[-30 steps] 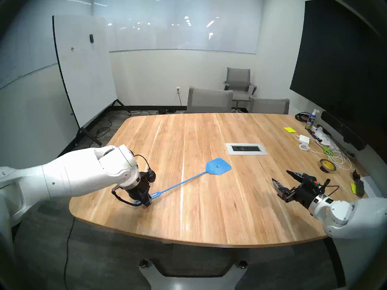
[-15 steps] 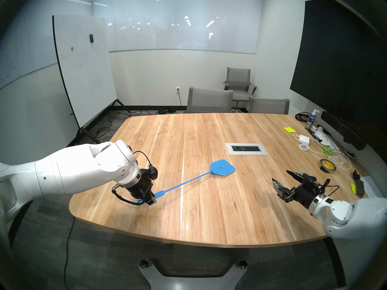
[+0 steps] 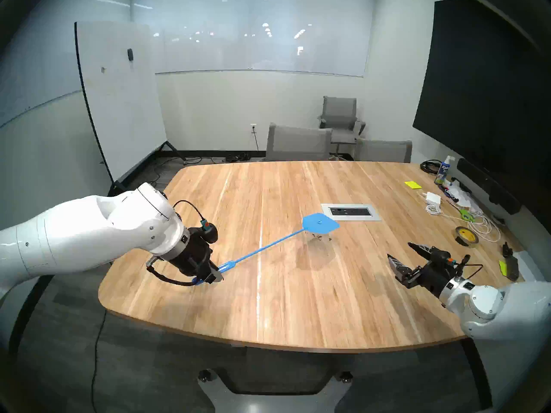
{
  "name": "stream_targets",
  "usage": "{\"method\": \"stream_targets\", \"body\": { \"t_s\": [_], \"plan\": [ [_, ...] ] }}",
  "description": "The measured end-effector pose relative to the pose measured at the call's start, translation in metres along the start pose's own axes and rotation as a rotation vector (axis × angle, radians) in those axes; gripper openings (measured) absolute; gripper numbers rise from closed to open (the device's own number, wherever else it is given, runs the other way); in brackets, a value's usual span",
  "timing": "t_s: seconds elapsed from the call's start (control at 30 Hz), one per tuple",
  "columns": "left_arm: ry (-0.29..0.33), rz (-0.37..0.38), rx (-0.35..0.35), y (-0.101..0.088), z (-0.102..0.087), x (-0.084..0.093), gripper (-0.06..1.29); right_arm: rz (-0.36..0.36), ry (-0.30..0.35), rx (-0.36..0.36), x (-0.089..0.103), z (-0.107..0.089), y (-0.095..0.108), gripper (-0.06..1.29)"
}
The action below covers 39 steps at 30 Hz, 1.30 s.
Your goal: Swat a bug on table
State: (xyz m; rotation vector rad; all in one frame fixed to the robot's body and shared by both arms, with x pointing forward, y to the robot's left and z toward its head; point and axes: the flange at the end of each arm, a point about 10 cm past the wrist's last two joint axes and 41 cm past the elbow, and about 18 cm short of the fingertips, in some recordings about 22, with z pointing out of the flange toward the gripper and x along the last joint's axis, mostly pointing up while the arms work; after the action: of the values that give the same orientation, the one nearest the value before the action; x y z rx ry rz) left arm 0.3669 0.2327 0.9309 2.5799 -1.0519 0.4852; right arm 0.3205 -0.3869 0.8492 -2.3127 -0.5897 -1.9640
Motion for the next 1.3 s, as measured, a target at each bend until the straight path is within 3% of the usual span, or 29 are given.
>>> {"method": "stream_targets", "body": {
  "t_s": [0.6, 1.03, 1.3],
  "plan": [
    [-0.049, -0.186, 0.058, 0.020, -0.013, -0.046, 0.17, -0.001, 0.000, 0.000, 0.000, 0.000, 0.000, 1.22],
    [0.021, -0.320, 0.220, 0.010, 0.003, -0.066, 0.17, -0.001, 0.000, 0.000, 0.000, 0.000, 0.000, 1.22],
    [0.035, -0.391, 0.319, -0.005, 0.015, -0.065, 0.17, -0.001, 0.000, 0.000, 0.000, 0.000, 0.000, 1.22]
  ]
}}
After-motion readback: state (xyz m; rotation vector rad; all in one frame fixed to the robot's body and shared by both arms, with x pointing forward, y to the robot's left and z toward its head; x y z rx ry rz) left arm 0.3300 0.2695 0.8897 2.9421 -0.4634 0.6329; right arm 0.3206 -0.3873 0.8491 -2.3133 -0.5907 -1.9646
